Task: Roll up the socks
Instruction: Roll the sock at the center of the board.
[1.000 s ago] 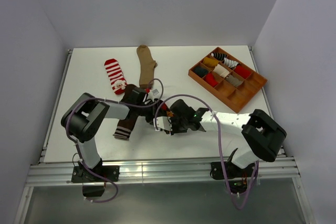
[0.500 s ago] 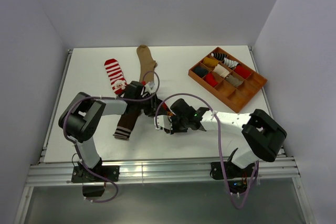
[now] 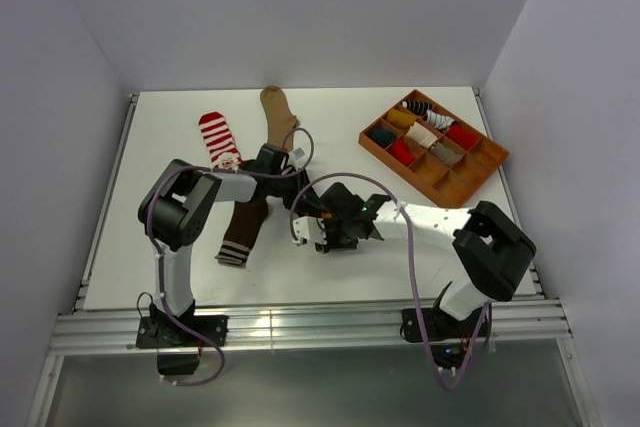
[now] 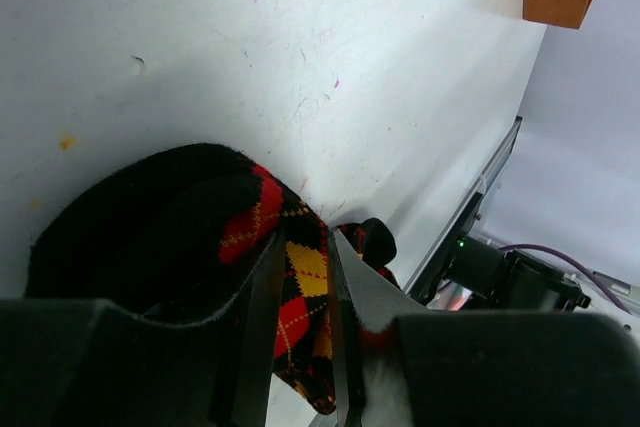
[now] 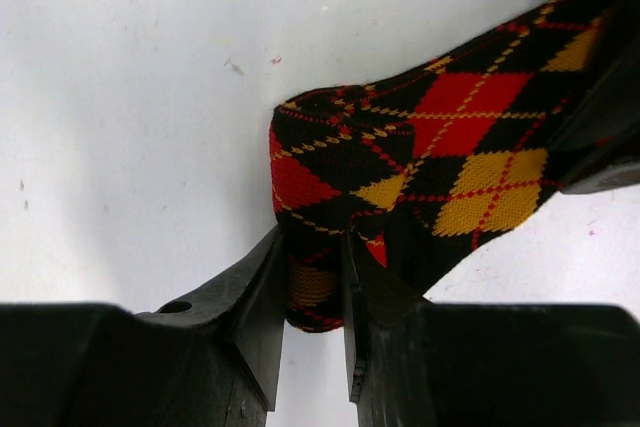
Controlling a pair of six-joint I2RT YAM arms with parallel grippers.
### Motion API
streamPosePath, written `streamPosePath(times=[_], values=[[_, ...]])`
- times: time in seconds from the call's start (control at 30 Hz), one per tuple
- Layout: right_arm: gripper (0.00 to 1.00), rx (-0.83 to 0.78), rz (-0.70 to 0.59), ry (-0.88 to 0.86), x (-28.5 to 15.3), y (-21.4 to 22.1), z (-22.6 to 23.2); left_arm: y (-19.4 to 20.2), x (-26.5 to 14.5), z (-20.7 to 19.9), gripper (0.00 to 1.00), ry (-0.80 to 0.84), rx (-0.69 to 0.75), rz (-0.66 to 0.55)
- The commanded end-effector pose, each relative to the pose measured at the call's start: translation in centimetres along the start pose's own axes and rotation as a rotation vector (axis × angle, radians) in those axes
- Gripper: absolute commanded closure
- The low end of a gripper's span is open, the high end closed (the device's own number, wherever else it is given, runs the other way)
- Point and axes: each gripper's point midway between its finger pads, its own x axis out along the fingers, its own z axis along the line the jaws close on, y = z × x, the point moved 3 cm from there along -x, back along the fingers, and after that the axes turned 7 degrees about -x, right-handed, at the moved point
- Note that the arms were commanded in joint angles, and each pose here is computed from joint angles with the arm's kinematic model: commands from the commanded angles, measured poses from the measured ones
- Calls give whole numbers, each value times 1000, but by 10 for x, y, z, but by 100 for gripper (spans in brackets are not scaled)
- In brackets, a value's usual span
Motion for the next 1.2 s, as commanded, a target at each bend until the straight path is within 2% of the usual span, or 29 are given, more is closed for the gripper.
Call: streamPosePath(times=[0.0,0.27,0.47,0.7,1.03,1.17], values=[[72,10,125,-201,-5,19,26,5,7,26,69,-100,-16,23],[72,43,89,-401,5,7,25,-3,5,11,69,-70,35,22],[72,208,21,-614,2,16,27,-5,2,1,66,-35,70,15],[72,308,21,-543,8,31,20,-15,-3,-21,63,21,123,-17],[72,362,44,-472,13,36,16,-39,-41,-54,55,110,170,-188],[72,388,45,-462,14,36,14,-50,-63,-53,54,90,141,-271]])
